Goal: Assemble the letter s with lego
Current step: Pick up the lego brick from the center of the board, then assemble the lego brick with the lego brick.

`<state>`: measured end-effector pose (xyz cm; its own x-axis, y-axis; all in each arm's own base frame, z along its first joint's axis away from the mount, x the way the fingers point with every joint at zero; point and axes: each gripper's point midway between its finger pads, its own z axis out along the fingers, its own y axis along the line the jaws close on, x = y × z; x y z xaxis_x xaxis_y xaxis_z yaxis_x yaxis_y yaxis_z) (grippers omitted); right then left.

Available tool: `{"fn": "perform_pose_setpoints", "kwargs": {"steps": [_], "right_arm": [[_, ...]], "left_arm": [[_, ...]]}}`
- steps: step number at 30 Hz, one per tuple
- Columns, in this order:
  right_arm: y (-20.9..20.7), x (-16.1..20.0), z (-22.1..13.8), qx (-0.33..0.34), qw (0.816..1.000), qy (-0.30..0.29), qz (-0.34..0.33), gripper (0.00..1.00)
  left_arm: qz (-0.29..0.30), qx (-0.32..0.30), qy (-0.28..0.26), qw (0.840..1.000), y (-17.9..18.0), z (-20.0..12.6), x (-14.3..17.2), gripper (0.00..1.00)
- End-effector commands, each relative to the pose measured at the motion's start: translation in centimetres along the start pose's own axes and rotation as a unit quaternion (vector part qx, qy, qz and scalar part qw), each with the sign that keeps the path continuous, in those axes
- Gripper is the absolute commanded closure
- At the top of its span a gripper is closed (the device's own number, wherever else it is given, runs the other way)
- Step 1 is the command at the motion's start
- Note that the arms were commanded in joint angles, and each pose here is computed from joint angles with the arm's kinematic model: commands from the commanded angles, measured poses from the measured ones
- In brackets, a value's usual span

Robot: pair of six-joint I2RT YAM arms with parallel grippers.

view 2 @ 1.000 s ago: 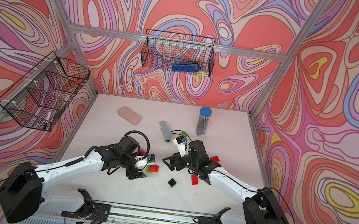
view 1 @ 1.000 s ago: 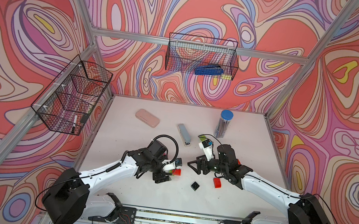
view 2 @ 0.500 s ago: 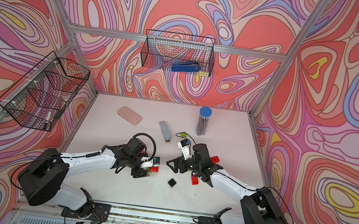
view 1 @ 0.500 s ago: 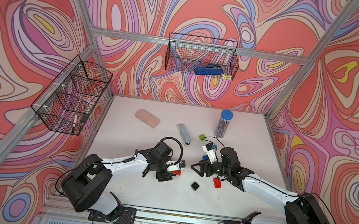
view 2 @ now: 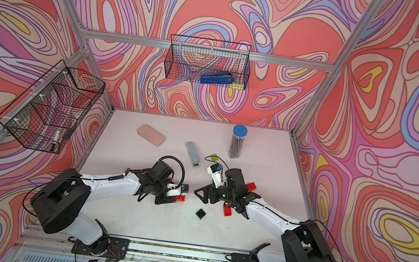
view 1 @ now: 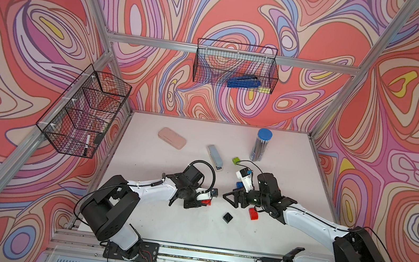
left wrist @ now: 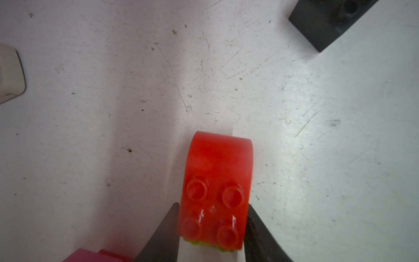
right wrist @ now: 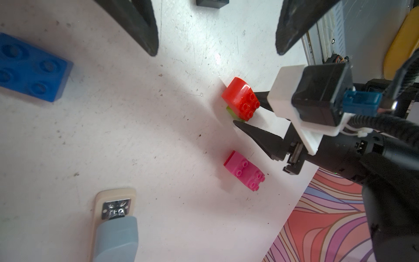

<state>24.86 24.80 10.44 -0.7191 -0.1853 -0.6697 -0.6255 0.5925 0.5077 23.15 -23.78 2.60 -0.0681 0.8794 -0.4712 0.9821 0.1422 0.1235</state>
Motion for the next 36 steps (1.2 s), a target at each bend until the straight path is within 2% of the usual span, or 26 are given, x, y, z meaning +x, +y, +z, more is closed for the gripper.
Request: {"fn": "perform_pose_setpoints", "kwargs": {"steps": [1, 10, 16, 21, 24, 27, 33, 36], "right_arm": [[0.1, -0.4, -0.1, -0.006, 1.000, -0.003, -0.007, 0.18], [0.0, -0.5, -0.7, 0.004, 1.000, 0.002, -0.015, 0.17], [0.0, -0.7, -0.6, 0.002, 1.000, -0.004, 0.004, 0.17], [0.5, -1.6, 0.1, -0.027, 0.998, -0.018, 0.047, 0.17], [1.6, -2.3, 0.8, -0.076, 0.994, -0.027, 0.078, 0.18], [2.4, -2.9, 1.5, -0.114, 0.987, -0.034, 0.110, 0.13], [2.1, -3.5, 3.7, -0.105, 0.981, -0.028, 0.162, 0.13], [2.4, -3.7, 5.2, -0.103, 0.974, -0.017, 0.202, 0.18]], "left_arm": [[0.020, 0.003, -0.002, 1.000, 0.2, 0.2, -0.5, 0.59], [0.019, 0.000, 0.013, 1.000, 0.4, 0.2, -0.2, 0.66], [0.003, 0.019, 0.035, 0.999, -0.3, -1.8, -0.1, 0.73], [-0.023, 0.028, 0.056, 0.998, -1.1, -5.0, -0.1, 0.73], [-0.020, 0.012, 0.065, 0.998, -1.2, -7.3, 0.0, 0.73], [-0.019, 0.000, 0.069, 0.997, -1.2, -9.4, 0.1, 0.71], [-0.023, -0.021, 0.070, 0.997, 0.7, -11.7, 0.8, 0.72], [-0.033, -0.016, 0.063, 0.997, 1.2, -12.5, 0.8, 0.70]]}}
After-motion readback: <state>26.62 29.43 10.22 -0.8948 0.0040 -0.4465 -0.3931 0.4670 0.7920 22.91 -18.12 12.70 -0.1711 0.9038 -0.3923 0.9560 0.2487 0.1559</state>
